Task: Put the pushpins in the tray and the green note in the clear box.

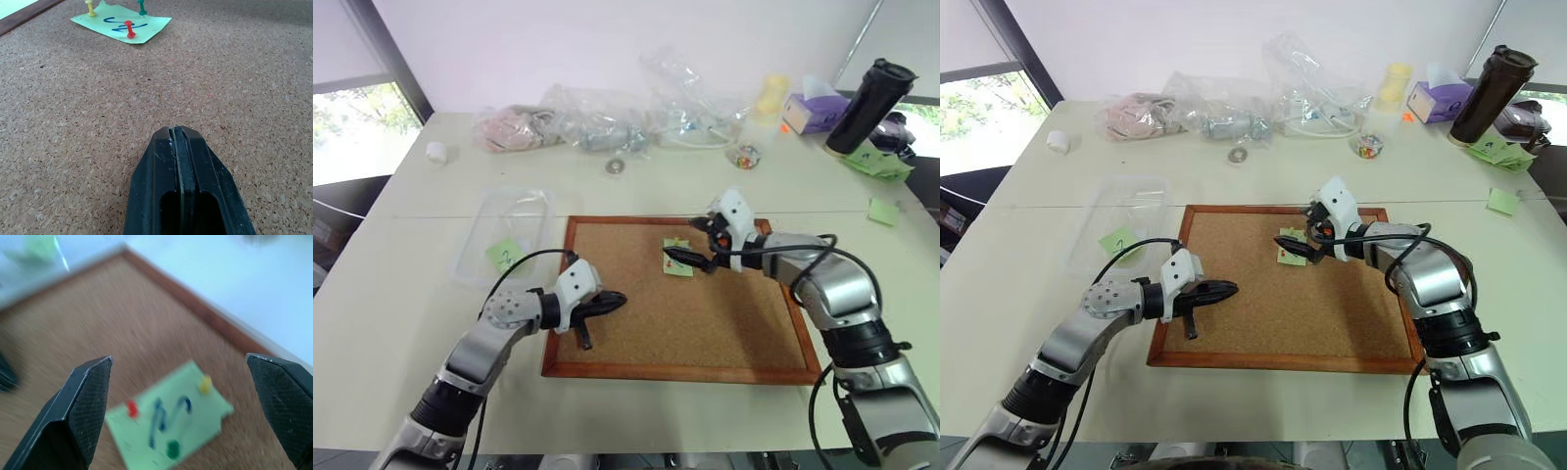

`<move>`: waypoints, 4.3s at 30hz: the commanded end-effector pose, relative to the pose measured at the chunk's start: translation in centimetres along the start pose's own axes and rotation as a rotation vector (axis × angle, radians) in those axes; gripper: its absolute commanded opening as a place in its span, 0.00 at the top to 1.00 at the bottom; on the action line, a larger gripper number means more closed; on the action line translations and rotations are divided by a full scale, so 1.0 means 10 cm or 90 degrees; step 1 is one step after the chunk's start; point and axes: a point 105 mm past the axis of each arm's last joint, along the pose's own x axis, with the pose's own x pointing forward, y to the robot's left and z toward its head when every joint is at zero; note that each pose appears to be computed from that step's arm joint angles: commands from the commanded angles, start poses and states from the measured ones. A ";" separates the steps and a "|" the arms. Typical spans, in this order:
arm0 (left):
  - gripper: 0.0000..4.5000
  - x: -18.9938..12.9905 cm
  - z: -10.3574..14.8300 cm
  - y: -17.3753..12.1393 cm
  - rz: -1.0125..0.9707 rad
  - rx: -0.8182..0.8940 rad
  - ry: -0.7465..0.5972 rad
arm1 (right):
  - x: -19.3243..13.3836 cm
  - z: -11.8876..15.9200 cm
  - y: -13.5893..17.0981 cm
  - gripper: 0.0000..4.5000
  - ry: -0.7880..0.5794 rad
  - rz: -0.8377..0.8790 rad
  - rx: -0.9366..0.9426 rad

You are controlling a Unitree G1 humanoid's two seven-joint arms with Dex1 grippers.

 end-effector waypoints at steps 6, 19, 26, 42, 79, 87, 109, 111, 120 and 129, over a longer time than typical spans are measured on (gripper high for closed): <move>0.99 -0.01 -0.16 -0.04 0.016 -0.023 0.036 | 0.07 0.12 -0.12 0.00 0.022 -0.044 -0.014; 0.99 0.01 -0.17 -0.08 0.018 -0.030 0.033 | 0.16 0.03 -0.15 0.00 0.057 -0.059 -0.016; 1.00 0.01 -0.17 -0.08 0.020 -0.031 0.033 | 0.20 -0.02 -0.14 0.27 0.070 -0.059 -0.017; 1.00 0.01 -0.21 -0.10 0.007 -0.029 0.048 | 0.05 0.33 -0.15 0.97 0.018 -0.068 -0.046; 1.00 0.08 -0.30 -0.19 -0.033 -0.030 0.054 | -1.93 -0.82 -0.89 0.97 0.087 -0.432 0.239; 1.00 0.06 -0.30 -0.18 -0.030 -0.027 0.057 | -1.89 -0.95 -0.86 0.79 0.090 -0.421 0.253; 1.00 0.04 -0.26 -0.15 -0.029 -0.022 0.057 | -1.57 0.05 -0.44 0.01 -0.028 -0.217 0.116; 1.00 0.05 -0.26 -0.14 -0.028 -0.022 0.056 | -1.37 0.13 -0.26 0.01 -0.026 -0.158 0.095; 1.00 0.05 -0.23 -0.14 -0.019 -0.021 0.053 | -0.61 0.03 0.17 0.01 0.001 -0.045 0.061; 1.00 0.04 -0.23 -0.15 -0.012 -0.021 0.053 | -0.33 -0.20 0.13 0.01 0.036 -0.054 0.057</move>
